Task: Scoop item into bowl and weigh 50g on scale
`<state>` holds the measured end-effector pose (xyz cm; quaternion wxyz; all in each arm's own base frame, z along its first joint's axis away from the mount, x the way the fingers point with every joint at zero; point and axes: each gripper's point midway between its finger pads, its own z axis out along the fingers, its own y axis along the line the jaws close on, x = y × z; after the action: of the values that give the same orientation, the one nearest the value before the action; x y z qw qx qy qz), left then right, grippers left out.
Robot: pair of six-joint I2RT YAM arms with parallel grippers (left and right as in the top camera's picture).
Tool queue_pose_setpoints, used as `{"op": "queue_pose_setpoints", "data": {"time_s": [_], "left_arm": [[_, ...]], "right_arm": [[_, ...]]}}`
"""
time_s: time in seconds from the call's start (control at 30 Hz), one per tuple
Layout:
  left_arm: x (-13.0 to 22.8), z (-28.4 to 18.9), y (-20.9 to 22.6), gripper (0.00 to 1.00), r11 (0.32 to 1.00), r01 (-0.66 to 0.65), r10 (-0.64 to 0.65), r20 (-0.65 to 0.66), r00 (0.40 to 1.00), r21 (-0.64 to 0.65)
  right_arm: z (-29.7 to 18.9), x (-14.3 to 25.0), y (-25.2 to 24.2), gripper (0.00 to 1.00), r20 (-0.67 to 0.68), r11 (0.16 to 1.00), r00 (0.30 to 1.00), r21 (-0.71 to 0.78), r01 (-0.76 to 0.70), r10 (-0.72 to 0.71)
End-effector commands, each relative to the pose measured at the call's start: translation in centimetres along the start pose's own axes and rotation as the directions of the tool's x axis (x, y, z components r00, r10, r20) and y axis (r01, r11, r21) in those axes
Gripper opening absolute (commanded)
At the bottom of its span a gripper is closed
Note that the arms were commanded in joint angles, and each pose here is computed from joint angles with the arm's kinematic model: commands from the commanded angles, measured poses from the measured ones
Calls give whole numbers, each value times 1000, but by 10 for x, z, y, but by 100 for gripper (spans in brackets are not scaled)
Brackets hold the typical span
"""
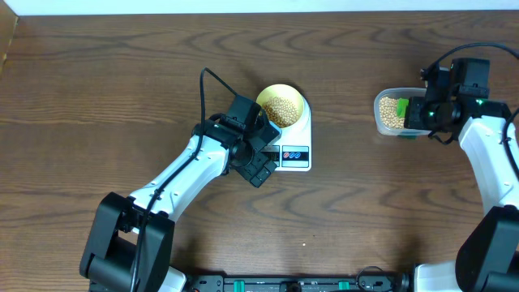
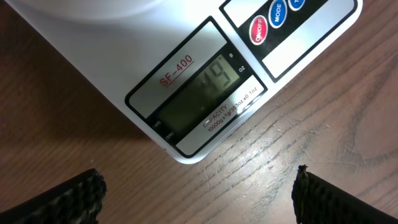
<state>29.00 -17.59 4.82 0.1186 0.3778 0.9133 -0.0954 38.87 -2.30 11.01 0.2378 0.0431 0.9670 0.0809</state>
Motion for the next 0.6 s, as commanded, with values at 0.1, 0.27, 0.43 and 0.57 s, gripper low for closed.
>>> {"op": "queue_pose_setpoints", "data": {"time_s": [0.1,0.27,0.43,0.57], "left_arm": [[4,5,2,98,1000,-14,14,-20,1000,-7],[7,11,2,98,1000,-11,11,-39,999,-1],[8,11,2,98,1000,-10,10,-41,999,0],[8,11,2,98,1000,-10,10,-42,999,1]], "right_arm": [[4,3,-3,1,-9,1000,1000,0,-8,8],[7,7,-3,1,-11,1000,1000,-2,-8,8],[11,10,-4,1,-12,1000,1000,-1,-16,16],[11,5,-2,1,7,1000,1000,-13,-22,22]]}}
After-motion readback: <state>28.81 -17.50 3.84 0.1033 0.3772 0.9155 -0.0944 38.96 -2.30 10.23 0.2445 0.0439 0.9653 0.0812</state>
